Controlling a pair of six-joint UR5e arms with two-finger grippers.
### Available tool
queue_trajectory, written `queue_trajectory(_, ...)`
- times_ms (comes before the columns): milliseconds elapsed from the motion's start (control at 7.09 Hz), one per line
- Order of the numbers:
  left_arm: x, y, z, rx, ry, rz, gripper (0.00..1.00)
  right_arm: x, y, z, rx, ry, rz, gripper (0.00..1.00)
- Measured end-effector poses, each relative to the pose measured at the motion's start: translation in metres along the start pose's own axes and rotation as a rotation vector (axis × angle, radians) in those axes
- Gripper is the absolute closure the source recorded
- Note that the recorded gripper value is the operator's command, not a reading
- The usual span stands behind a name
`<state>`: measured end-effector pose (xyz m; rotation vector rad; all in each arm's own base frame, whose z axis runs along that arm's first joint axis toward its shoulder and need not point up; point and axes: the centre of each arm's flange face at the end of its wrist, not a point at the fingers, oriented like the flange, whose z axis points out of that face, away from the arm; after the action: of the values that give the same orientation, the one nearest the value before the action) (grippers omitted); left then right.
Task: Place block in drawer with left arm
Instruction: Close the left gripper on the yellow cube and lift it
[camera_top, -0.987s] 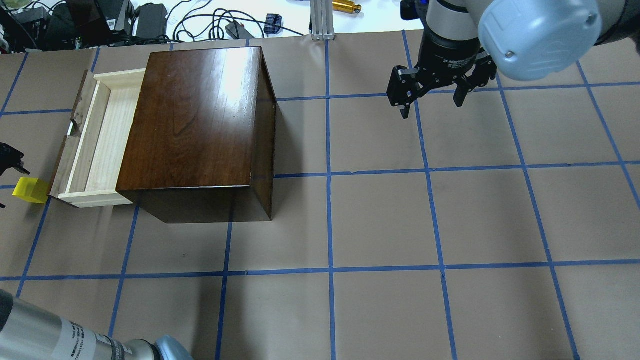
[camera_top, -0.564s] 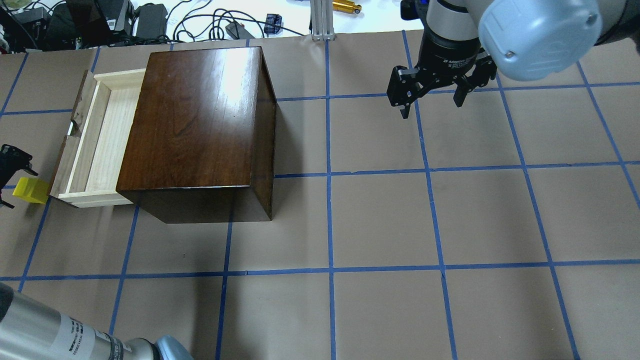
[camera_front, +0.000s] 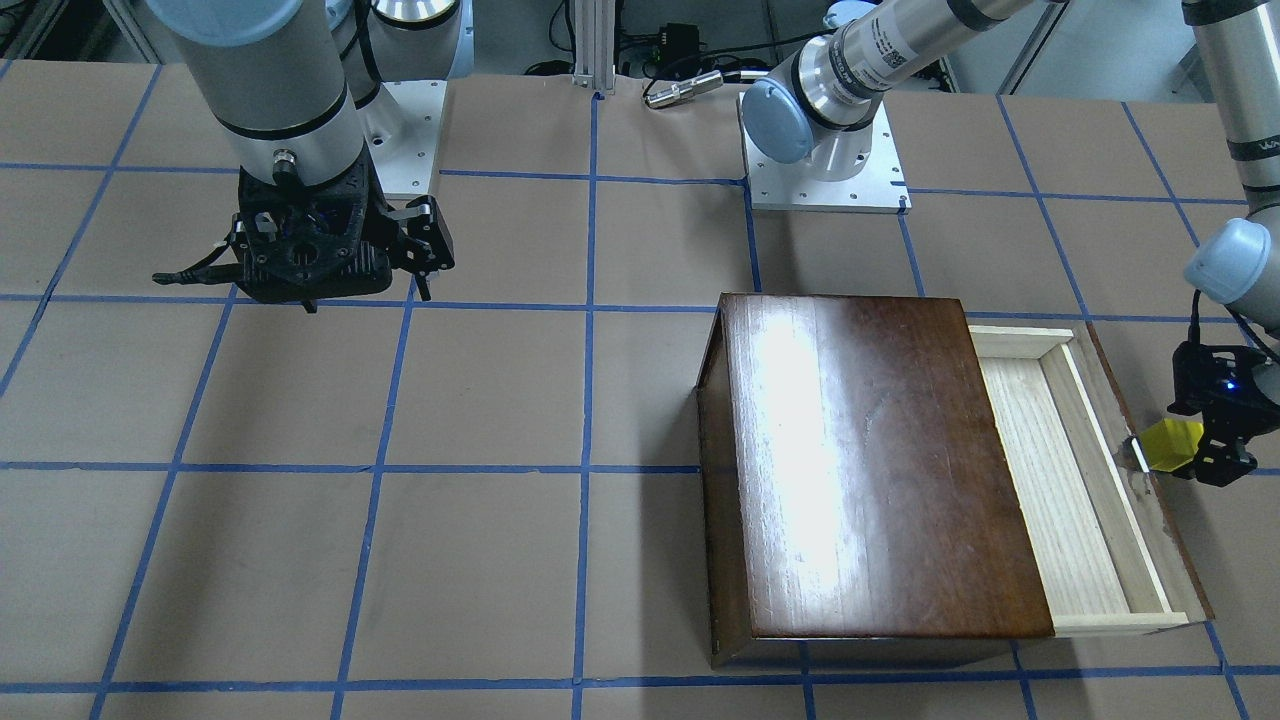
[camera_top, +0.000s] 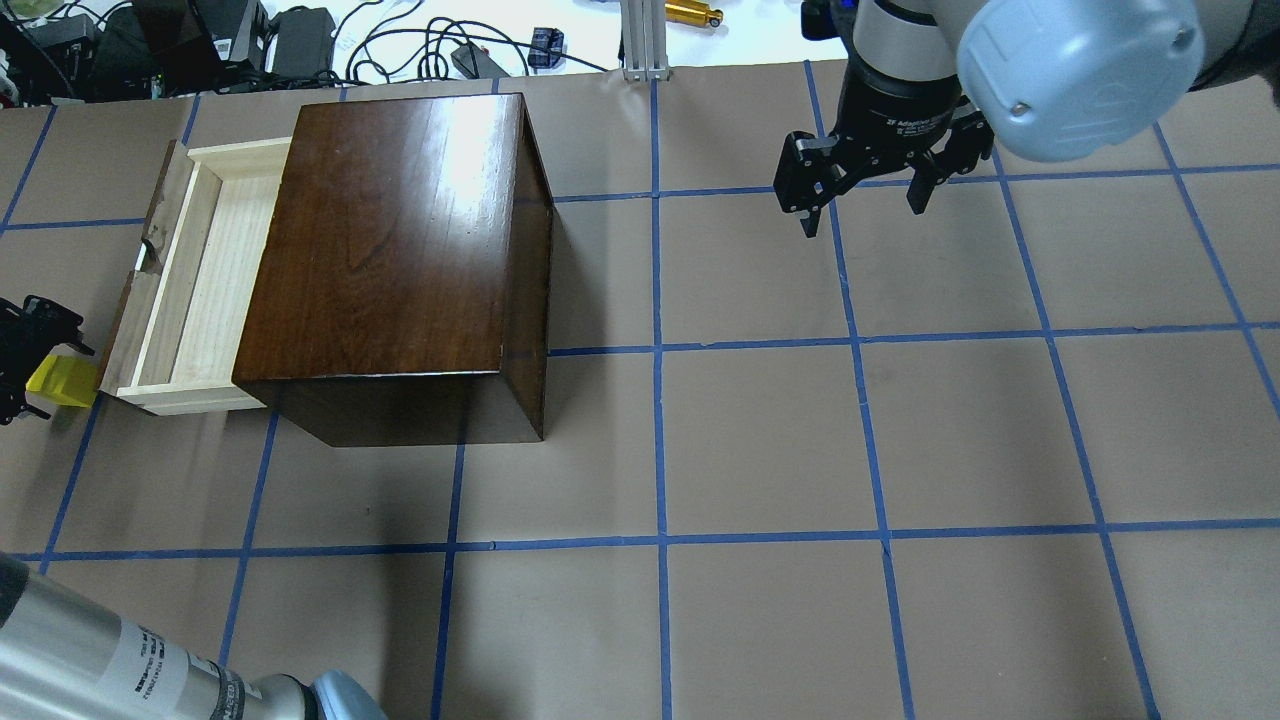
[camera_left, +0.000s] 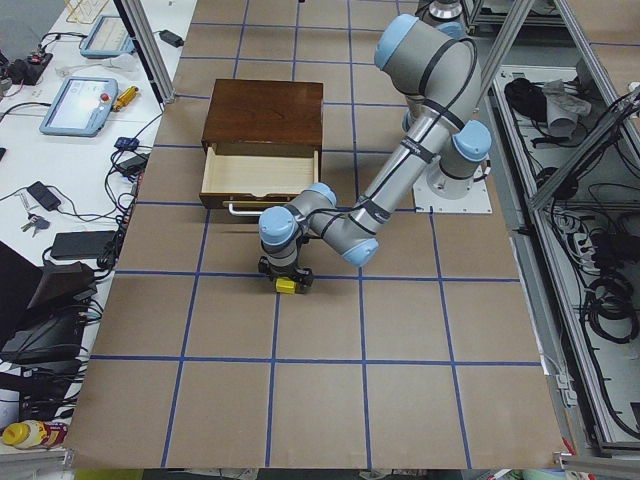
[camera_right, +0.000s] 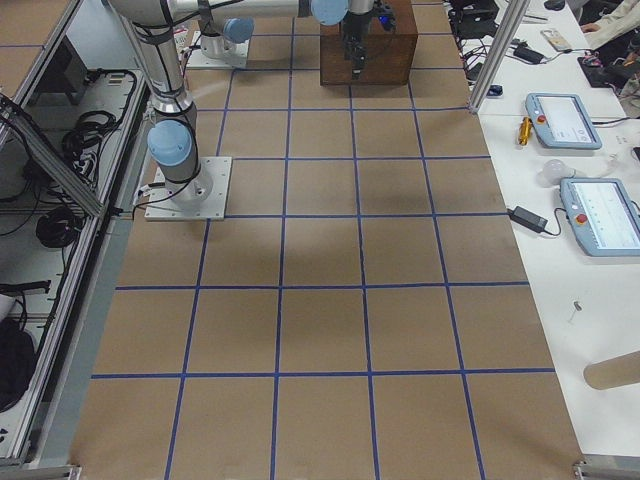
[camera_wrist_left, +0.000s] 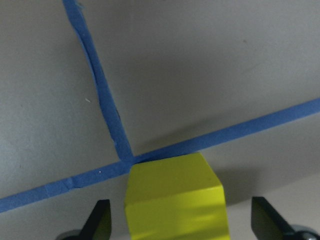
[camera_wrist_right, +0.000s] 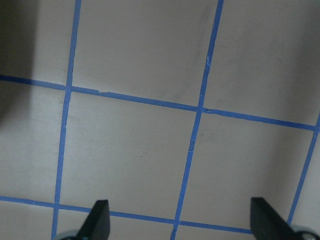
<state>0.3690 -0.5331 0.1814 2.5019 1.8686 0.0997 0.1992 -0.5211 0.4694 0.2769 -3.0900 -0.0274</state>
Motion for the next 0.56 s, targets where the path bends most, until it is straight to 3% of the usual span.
queue_trajectory(141, -0.001, 0.0, -0.001, 0.001, -0.008, -0.001, 0.94, 0.0, 0.0, 0.0, 0.0, 0.0, 0.0, 0.0)
queue_trajectory(564, -0.004, 0.0, -0.012, -0.006, -0.038, -0.008, 1.0, 0.0, 0.0, 0.0, 0.0, 0.0, 0.0, 0.0)
